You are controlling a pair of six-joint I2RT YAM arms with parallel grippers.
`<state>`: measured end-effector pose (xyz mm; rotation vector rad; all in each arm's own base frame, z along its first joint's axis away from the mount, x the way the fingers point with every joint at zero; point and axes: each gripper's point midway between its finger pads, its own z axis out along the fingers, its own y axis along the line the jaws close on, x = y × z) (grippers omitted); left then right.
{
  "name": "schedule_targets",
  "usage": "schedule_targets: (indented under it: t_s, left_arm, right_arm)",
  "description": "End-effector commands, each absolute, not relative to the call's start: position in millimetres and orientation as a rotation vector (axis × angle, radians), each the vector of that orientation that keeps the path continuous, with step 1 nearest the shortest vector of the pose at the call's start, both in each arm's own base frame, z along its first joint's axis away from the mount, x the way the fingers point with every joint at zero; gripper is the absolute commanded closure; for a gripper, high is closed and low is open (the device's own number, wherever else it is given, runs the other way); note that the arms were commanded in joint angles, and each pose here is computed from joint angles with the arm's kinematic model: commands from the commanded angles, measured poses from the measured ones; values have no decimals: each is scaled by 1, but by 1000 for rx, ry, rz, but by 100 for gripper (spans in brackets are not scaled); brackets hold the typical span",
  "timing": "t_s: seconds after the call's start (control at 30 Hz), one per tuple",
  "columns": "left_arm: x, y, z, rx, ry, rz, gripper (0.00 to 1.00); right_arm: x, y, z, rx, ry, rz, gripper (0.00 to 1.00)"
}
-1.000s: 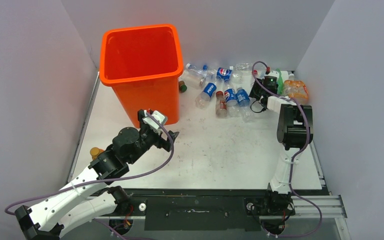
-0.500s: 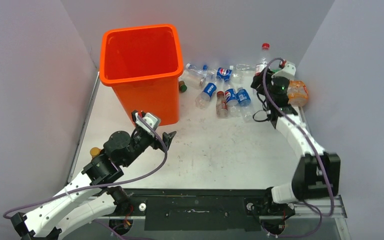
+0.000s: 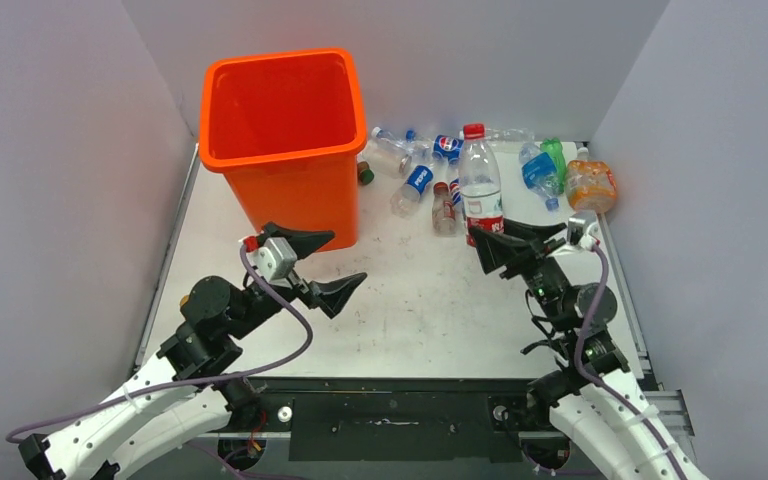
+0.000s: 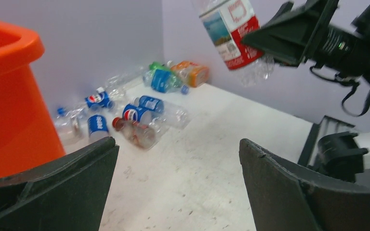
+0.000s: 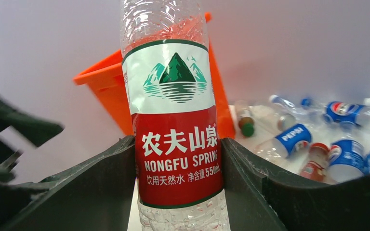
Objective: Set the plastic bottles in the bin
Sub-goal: Pick up the plastic bottle at the center of the board, then place the plastic bottle in the trash bin.
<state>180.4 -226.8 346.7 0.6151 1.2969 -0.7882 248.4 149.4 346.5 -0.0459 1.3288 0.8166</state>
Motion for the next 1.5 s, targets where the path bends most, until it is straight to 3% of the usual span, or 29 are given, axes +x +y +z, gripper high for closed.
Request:
schedule_targets:
  t_s: [0.0, 0.43, 0.8, 1.07, 1.1, 1.3, 1.47]
  left_arm:
    - [152, -240, 446, 520, 1054, -1078, 4]
    - [165, -287, 491, 364, 1011, -1412, 4]
    - [138, -340, 505, 559, 967, -1552, 4]
    - [132, -371, 475, 678, 1019, -1496, 2]
    - [133, -373, 472, 682, 1026, -1494, 3]
    - [137, -380, 457, 692, 1074, -1483, 39]
    - [137, -384, 455, 749, 1106, -1448, 52]
  right_arm:
    - [192, 173, 367, -249, 1167, 1039, 51]
    - [124, 188, 385, -439, 947, 1302, 50]
    - [123, 189, 378, -424, 929, 1331, 50]
    - [130, 196, 374, -438, 978, 1333, 50]
    - [131, 198, 371, -445, 992, 1329, 50]
    - [138, 208, 358, -504, 1086, 1290, 48]
    - [141, 222, 344, -579, 1180, 1256, 46]
